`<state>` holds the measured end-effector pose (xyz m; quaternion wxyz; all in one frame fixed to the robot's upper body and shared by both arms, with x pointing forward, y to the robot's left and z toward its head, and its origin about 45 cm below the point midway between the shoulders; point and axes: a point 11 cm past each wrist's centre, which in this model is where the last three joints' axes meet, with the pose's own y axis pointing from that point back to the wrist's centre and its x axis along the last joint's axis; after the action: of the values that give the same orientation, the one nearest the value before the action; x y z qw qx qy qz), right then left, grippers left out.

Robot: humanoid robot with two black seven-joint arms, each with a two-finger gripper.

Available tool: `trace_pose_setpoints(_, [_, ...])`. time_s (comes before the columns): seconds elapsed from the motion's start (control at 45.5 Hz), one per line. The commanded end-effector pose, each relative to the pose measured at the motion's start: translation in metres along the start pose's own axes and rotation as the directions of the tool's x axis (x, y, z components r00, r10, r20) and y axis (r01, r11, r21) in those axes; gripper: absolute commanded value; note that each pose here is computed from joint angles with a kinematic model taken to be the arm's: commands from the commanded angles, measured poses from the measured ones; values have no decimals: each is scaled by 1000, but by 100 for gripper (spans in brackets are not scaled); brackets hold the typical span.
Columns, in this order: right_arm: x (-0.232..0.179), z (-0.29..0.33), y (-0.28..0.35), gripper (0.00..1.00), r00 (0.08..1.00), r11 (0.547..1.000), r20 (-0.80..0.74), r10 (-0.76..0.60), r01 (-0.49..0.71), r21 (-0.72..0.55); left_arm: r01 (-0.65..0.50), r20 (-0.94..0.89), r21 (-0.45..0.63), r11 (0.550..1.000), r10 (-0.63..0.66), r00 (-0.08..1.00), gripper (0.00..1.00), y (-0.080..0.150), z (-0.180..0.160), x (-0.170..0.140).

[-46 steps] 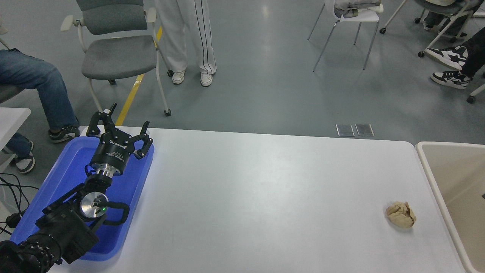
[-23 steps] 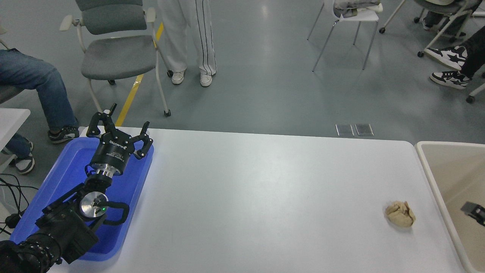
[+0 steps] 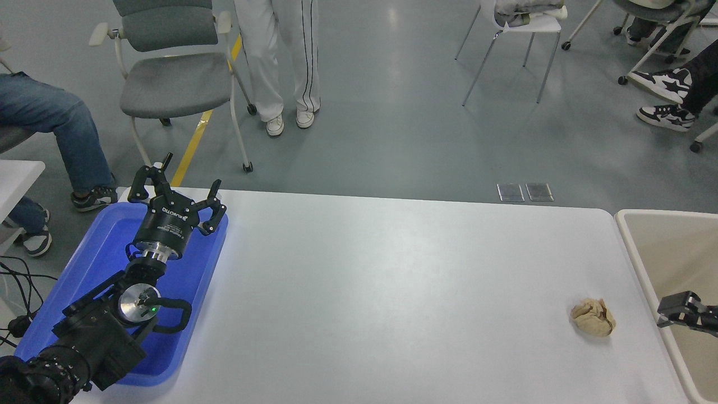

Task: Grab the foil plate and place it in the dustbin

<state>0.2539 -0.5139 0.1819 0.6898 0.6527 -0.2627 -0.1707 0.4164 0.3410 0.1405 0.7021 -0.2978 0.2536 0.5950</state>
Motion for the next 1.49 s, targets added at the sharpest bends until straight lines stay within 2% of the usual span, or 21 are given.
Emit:
trace_pose_setpoints(0.0, [10, -17, 39, 100, 989, 992, -92, -114, 109, -57, 0, 0, 0, 1000, 0, 1000, 100, 0, 0, 0])
trace_pose_setpoints(0.176, [31, -39, 86, 100, 972, 979, -203, -120, 83, -184, 0, 0, 0, 1000, 0, 1000, 100, 0, 0, 0])
trace_pose_setpoints(0.308, [36, -57, 117, 100, 960, 975, -259, -105, 48, -216, 0, 0, 0, 1000, 0, 1000, 100, 0, 0, 0])
trace_pose_setpoints(0.462, [31, -90, 152, 100, 942, 983, -330, -66, 5, -183, 0, 0, 0, 1000, 0, 1000, 100, 0, 0, 0])
trace_pose_setpoints(0.659, [12, -153, 195, 100, 873, 986, -488, -16, -68, -154, 1, -1, 0, 1000, -1, 1000, 100, 0, 0, 0])
trace_pose_setpoints(0.945, [-9, -216, 210, 100, 801, 998, -597, 44, -67, -17, 0, 0, 0, 1000, 0, 1000, 100, 0, 0, 0])
trace_pose_setpoints(1.473, [-18, -236, 213, 100, 778, 998, -626, 54, -63, 8, 0, 0, 0, 1000, 0, 1000, 100, 0, 0, 0])
